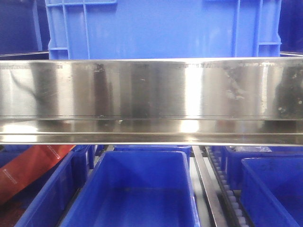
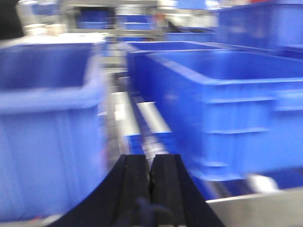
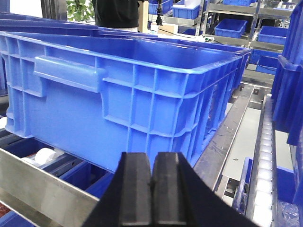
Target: Place cylindrical capacitor in blue bin on shelf
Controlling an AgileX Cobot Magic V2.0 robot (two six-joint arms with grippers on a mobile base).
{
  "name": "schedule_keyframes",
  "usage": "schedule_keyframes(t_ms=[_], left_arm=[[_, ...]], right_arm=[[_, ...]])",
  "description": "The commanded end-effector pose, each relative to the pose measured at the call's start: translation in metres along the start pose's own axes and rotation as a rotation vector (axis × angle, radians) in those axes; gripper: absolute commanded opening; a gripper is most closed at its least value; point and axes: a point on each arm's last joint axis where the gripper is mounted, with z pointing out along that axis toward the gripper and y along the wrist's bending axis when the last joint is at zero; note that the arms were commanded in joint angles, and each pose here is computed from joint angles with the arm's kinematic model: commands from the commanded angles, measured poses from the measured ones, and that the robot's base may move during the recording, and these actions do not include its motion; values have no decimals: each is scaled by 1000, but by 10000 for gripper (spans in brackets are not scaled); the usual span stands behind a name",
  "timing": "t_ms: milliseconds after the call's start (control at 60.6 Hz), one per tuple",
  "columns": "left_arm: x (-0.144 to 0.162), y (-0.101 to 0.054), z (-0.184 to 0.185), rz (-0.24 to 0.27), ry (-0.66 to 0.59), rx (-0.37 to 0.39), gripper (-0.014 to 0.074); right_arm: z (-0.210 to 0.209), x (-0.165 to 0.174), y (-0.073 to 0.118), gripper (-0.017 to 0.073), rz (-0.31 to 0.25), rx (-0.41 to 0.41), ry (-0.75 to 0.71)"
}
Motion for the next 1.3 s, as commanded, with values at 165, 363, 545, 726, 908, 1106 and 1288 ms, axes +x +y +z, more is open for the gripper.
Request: schedule_keyframes(t_ms=[165,363,545,726,908,1106,1288], left_arm=[[63,2,9,10,-162,-157,-111],[118,6,33,13,-120,-170,-111],[139,7,39,3,-103,-163,-111],[140,7,39,2,-99,-164,-111],[140,7,39,2,-101,-163,-111],[140,7,39,2,-101,-163,-111],[140,7,39,2,-101,-163,-111]], right_arm=[[-1,-2,0,-162,-9,2,-29],[-2,-1,0,-162,-9,2,-28],[-2,-1,0,-162,-9,2,-28],[-2,-1,0,-162,-9,2,-28],[-2,-1,0,-162,-9,2,-28],[-2,-1,0,-162,-9,2,-28],[-2,-1,0,-162,-9,2,-28]])
